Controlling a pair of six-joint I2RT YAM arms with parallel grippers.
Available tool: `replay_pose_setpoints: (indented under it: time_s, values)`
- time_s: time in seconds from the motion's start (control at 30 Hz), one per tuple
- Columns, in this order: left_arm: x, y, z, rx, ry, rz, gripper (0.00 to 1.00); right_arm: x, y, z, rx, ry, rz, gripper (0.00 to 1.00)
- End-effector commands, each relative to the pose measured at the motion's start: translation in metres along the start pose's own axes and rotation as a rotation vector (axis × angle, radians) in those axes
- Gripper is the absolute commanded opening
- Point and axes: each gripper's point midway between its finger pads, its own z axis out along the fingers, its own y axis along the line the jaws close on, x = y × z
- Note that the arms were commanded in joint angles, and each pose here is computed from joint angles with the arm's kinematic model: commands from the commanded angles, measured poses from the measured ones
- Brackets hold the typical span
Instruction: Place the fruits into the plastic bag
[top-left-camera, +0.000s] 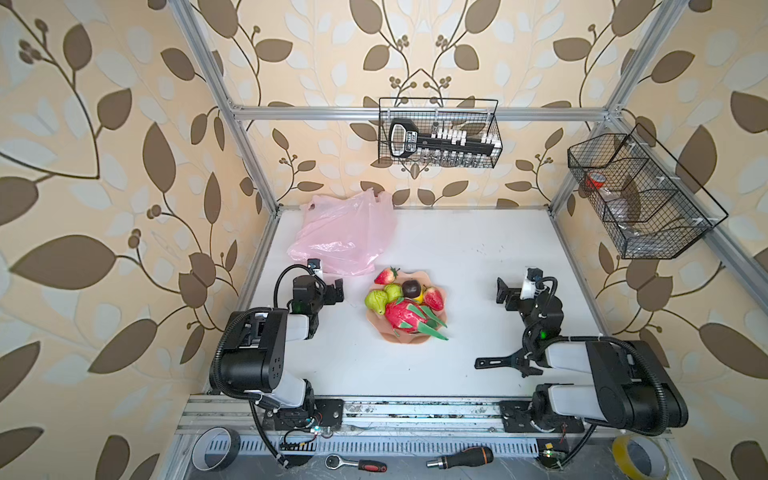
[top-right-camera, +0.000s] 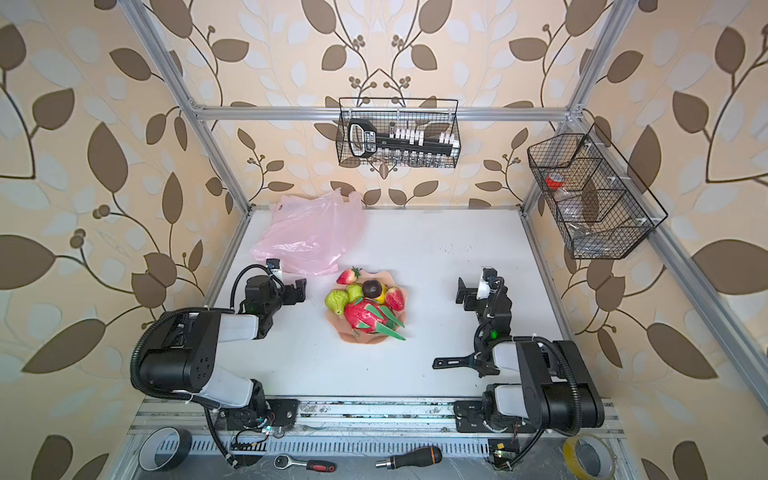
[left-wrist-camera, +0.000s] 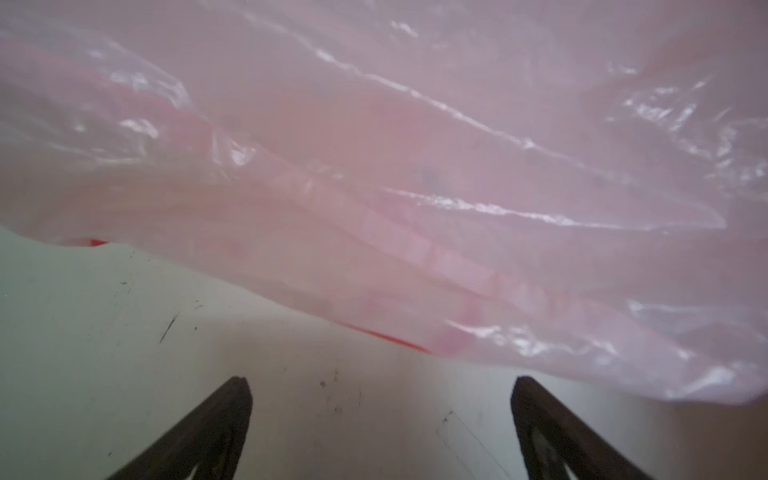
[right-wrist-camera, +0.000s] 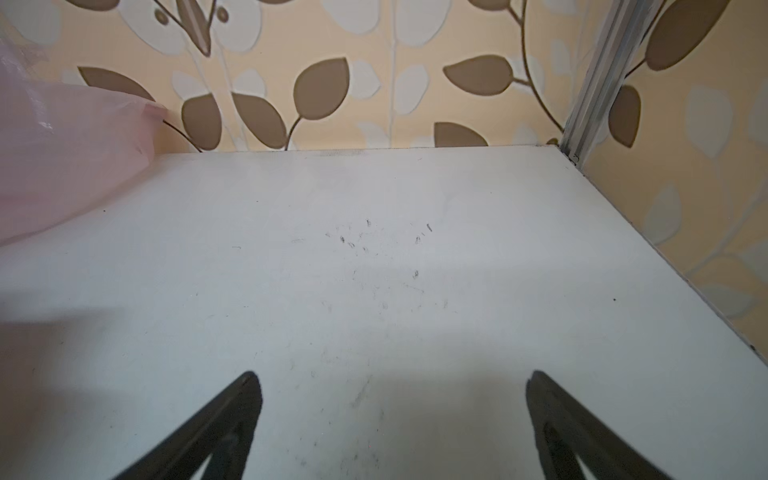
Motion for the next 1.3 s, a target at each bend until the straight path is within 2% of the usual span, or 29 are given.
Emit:
replay_pose_setpoints:
  time_s: [0.0, 1.07, 1.13, 1.2, 1.27]
  values:
    - [-0.019, -0.005, 0.000, 0.011, -0.047, 0.011, 0.99, -0.010, 0.002, 0.004, -0.008, -0.026, -0.021, 1.00]
    - [-0.020, -0.005, 0.001, 0.011, -0.053, 0.013, 0.99, -0.013, 0.001, 0.003, -0.006, -0.037, -0.021, 1.00]
    - [-0.024, -0.011, -0.002, 0.044, -0.065, 0.028, 0.99, -0.019, 0.000, 0.000, 0.009, -0.037, -0.024, 1.00]
    - [-0.028, -0.022, -0.004, 0.101, -0.015, 0.047, 0.99, -0.025, 0.000, -0.003, 0.012, -0.018, -0.024, 1.00]
    - [-0.047, -0.024, -0.011, 0.102, 0.029, 0.036, 0.99, -0.034, 0.001, -0.007, 0.017, 0.001, -0.022, 1.00]
